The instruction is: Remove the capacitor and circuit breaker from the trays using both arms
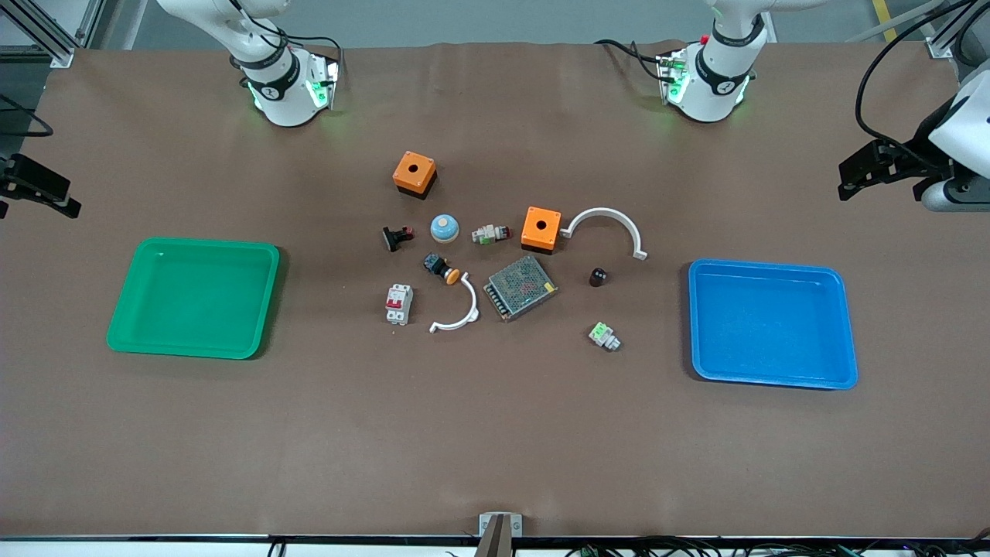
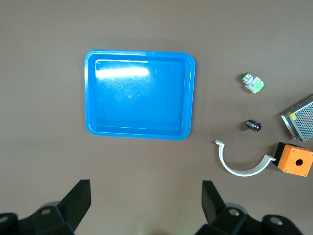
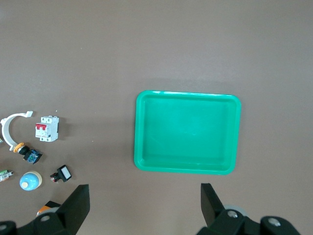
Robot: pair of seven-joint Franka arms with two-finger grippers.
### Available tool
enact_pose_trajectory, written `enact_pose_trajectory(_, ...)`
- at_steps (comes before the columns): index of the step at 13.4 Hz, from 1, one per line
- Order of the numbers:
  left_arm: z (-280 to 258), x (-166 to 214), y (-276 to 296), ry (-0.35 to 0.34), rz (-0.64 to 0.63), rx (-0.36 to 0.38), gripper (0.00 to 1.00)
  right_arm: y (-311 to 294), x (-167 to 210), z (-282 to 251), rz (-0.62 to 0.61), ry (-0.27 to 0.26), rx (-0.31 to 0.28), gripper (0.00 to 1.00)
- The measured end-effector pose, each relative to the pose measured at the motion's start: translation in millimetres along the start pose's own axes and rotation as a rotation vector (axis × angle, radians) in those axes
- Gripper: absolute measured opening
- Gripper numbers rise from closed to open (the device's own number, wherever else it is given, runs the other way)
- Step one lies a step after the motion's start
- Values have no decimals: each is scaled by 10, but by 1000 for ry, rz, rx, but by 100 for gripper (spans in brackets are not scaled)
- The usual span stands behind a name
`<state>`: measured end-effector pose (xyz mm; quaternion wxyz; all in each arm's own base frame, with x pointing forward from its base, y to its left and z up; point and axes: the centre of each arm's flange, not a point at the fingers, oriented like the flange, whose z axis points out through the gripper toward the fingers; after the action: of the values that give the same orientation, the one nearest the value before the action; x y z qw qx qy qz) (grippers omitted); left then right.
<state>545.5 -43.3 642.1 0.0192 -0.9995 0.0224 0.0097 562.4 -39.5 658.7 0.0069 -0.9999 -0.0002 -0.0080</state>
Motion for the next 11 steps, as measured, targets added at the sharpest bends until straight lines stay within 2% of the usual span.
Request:
enact_pose_trajectory(6,-141,-112,9,18,1,2,100,-79,-15,96,-14,-30,3,100)
enact_pose_trajectory(11,-93,-129,4,6,0,3,100,-79,-33,103,-14,-33,3,100)
